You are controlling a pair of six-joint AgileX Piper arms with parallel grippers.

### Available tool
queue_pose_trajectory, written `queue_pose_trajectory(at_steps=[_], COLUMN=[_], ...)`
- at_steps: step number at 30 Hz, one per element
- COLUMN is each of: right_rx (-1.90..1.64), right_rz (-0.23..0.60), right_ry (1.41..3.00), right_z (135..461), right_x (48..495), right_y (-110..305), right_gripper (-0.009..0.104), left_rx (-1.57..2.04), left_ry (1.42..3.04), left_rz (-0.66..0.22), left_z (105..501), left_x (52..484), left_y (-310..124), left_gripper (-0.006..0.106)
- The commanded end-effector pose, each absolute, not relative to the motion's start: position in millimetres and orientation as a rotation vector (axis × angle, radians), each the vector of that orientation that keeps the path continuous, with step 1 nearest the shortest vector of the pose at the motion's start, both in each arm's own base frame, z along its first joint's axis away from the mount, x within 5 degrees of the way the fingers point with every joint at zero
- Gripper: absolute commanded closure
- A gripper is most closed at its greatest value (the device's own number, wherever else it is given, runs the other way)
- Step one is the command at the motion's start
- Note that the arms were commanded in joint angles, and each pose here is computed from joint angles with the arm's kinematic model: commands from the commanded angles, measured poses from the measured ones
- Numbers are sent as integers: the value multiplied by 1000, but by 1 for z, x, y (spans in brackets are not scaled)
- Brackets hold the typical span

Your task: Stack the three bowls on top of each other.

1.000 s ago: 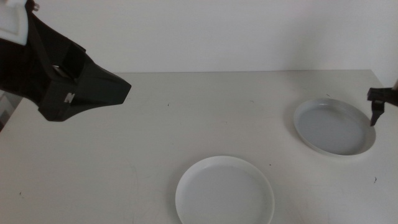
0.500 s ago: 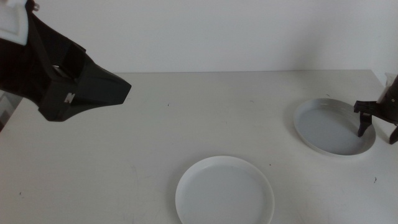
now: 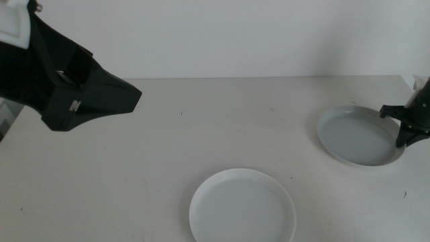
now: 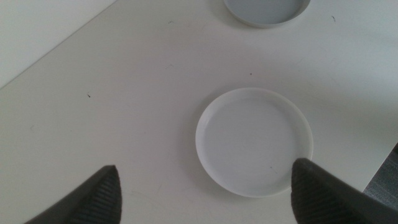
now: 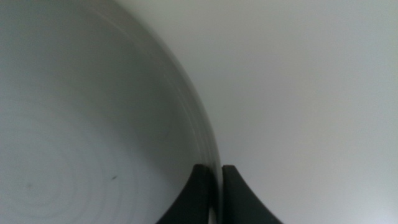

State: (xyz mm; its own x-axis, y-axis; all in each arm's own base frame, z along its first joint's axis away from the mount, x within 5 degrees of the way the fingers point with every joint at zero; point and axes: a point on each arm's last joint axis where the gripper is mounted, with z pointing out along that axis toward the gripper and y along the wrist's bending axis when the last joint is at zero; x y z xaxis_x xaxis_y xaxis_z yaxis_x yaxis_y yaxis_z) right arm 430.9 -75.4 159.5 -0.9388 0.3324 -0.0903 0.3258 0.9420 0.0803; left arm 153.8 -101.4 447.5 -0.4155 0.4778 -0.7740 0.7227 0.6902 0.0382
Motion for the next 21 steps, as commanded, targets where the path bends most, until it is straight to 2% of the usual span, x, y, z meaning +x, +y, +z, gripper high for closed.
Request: queue_pose_trajectory(at_steps=[1,9,16,21], right_rx=[434,341,89,-78], right_rz=[121,218,320,374], right_ry=[2895,2781,2683,2679], right_z=[209,253,302,313], right_x=[426,393,367,353], right_y=[-69,-32,29,74], right_gripper=[96,96,96,96], left_rx=[872,872,872,872], left_ry=[2010,2010,2010,2010], left_rz=[-415,-415,-415,-415], left_z=[463,463,463,463], left_x=[150,150,150,150], left_y=[-101,-101,-101,-101], left_gripper=[-4,-4,-4,-4])
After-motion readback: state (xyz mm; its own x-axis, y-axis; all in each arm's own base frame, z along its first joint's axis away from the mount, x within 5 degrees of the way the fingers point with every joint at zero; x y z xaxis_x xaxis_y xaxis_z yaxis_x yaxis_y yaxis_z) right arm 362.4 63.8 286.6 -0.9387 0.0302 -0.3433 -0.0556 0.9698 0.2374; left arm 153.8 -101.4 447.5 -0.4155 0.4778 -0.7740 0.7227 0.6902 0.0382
